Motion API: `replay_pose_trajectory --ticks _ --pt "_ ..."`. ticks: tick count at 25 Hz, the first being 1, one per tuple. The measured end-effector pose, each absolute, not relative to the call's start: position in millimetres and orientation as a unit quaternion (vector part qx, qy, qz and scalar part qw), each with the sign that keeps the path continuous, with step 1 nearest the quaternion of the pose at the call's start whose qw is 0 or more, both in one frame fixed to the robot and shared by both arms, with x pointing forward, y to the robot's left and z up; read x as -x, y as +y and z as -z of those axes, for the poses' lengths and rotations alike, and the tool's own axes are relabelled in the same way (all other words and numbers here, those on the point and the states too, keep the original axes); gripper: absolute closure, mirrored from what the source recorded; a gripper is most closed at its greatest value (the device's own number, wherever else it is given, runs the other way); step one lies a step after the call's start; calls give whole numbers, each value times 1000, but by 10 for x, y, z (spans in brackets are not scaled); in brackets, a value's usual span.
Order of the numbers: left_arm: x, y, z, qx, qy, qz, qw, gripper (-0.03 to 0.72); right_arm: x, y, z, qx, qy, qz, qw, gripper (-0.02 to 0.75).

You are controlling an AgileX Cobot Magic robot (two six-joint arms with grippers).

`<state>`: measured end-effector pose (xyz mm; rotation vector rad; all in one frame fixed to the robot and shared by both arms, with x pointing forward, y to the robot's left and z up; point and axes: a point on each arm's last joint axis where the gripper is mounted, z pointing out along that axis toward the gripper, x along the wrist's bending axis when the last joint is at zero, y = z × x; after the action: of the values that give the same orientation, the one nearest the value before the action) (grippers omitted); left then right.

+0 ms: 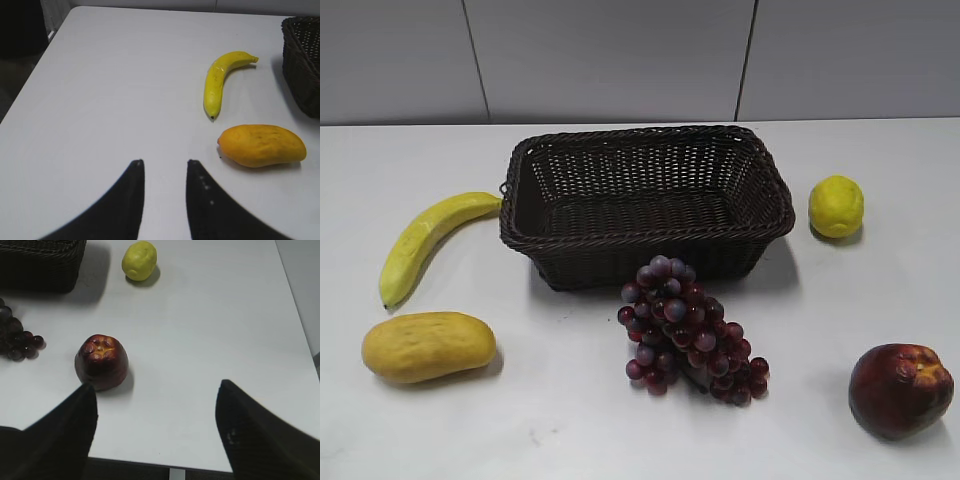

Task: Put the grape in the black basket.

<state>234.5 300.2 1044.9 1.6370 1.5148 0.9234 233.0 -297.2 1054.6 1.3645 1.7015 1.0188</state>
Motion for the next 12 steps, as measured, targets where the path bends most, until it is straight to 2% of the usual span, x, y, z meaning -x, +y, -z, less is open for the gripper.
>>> replay_pose_trajectory --ticks 12 --pt "-2345 3002 -10449 -634 586 -358 356 454 -2330 -2972 -10546 -529 660 -395 359 179"
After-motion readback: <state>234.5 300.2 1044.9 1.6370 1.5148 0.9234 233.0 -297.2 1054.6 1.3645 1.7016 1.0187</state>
